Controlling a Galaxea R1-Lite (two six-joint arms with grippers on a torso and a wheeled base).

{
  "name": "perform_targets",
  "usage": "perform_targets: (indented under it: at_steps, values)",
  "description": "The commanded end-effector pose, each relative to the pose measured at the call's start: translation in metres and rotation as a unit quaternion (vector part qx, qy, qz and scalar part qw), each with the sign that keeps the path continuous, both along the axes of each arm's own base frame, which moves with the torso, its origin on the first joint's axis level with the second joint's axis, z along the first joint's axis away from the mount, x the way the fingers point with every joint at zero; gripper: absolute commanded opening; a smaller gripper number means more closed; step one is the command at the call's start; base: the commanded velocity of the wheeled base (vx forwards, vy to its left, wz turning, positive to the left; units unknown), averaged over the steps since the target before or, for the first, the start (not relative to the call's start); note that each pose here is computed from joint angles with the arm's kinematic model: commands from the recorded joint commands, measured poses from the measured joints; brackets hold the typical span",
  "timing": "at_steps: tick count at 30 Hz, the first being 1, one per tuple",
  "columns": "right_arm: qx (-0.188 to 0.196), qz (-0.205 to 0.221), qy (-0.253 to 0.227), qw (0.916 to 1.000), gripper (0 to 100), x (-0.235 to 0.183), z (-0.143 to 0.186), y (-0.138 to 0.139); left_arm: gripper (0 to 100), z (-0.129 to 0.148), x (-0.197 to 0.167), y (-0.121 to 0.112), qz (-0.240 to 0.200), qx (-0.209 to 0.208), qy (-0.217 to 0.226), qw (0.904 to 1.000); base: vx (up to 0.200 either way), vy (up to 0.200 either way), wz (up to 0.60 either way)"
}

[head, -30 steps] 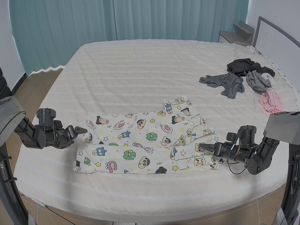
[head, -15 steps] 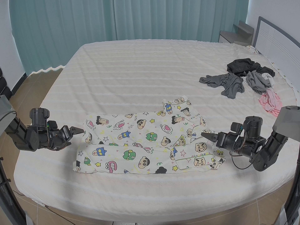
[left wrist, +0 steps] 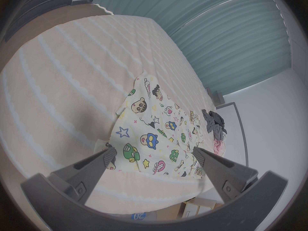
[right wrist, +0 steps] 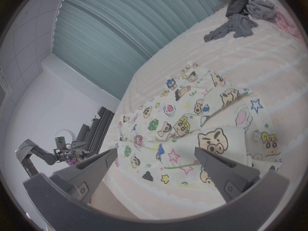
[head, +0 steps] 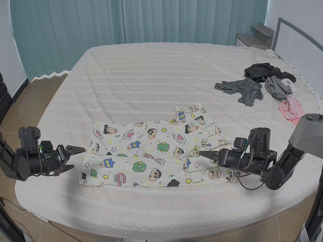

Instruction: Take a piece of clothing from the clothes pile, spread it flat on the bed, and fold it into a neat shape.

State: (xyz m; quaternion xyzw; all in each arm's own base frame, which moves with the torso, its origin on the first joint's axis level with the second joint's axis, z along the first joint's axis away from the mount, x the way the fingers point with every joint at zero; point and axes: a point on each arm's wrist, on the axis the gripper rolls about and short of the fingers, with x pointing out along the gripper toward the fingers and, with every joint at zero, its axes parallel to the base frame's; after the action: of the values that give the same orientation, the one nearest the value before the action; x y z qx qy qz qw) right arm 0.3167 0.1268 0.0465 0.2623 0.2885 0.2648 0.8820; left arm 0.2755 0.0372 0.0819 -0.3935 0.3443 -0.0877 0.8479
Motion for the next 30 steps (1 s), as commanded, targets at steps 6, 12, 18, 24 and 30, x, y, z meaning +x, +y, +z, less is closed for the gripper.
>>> perform_targets:
  at_steps: [6, 12, 18, 24, 30]
  values:
    - [-0.008, -0.032, 0.049, 0.9982, 100, 0.021, -0.043, -0.013, 100, 0.001, -0.036, -0.008, 0.012, -0.043, -0.009, 0.9990, 0.000, 0.000, 0.00]
    - [0.011, -0.051, 0.062, 0.9967, 100, 0.028, -0.047, -0.017, 100, -0.001, -0.048, -0.011, -0.003, -0.063, 0.003, 0.9980, 0.000, 0.000, 0.00]
    - [0.026, -0.070, 0.078, 0.9941, 100, 0.033, -0.053, -0.024, 100, 0.001, -0.049, -0.011, 0.008, -0.078, 0.007, 0.9969, 0.000, 0.000, 0.00]
    - [0.069, -0.070, 0.041, 0.9943, 100, 0.015, -0.013, -0.023, 100, 0.013, -0.052, -0.012, 0.029, -0.113, 0.004, 0.9931, 0.000, 0.000, 0.00]
    - [0.093, -0.058, -0.009, 0.9940, 100, -0.034, 0.034, -0.030, 100, 0.016, -0.055, -0.012, 0.035, -0.130, 0.007, 0.9909, 0.100, 0.000, 0.00]
